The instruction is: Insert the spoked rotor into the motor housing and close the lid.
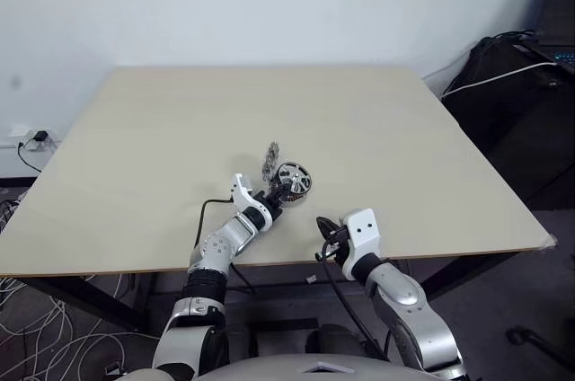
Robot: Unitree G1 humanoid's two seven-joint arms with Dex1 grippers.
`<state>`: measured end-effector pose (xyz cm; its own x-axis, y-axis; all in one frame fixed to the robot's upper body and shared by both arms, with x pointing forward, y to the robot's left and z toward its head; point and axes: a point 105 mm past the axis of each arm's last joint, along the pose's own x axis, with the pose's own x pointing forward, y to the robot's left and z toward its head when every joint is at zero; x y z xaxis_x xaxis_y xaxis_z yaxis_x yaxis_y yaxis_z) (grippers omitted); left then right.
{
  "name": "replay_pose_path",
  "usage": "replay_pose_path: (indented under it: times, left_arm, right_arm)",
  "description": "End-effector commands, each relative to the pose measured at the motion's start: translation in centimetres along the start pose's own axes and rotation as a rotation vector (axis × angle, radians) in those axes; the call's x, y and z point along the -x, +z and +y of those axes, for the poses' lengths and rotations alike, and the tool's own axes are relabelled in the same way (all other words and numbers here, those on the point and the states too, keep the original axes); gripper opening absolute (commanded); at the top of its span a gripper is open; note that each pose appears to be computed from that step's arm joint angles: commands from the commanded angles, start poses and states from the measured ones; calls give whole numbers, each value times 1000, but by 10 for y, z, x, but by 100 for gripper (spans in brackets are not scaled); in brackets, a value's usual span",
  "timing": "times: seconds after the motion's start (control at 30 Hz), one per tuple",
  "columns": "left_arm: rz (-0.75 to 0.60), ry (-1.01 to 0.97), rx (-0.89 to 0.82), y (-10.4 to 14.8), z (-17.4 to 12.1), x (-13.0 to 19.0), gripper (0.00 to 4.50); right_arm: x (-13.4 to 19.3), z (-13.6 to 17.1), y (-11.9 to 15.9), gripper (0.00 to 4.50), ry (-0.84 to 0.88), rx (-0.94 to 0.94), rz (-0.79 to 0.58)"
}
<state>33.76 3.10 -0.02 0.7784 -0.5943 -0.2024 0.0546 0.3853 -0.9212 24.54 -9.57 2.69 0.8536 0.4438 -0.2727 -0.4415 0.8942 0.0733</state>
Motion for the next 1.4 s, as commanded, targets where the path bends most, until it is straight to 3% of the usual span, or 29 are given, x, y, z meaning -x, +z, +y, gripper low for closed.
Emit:
replay_pose_path:
  times: [0.03, 0.37, 0.63, 0.87, 0.97, 1.07, 1.2, 1.33, 1.4]
  left_arm:
    - [32, -64, 93, -32, -18, -10, 130]
    - [-7, -80, 81, -19, -18, 0, 447]
    - [-67, -119, 7, -4, -19, 30, 447]
    - [-121, -175, -292, 9, -34, 57, 447]
    - [-124, -154, -405, 10, -32, 64, 389]
    - [-119, -117, -564, 8, -26, 71, 287]
    - [-101, -34, -933, 2, -14, 79, 157]
    - [-136, -20, -1023, 2, -14, 81, 24]
    - [-148, -1, -1088, 3, -14, 81, 3]
  right_arm:
    - [0, 0, 19, 0, -4, 22, -72]
    - [0, 0, 19, 0, -8, 16, -74]
    - [-1, 0, 19, 0, -2, 6, -73]
    - [-4, -1, 21, 0, -4, 2, -87]
    - [-6, -1, 21, 0, -3, 1, -86]
    - [-12, -9, 19, 0, -43, 7, -72]
    - [-28, -34, 12, 0, -176, -1, -22]
    - [-39, -44, 11, 0, -213, -3, -1]
    - [-48, -50, 11, 0, -230, -15, 20]
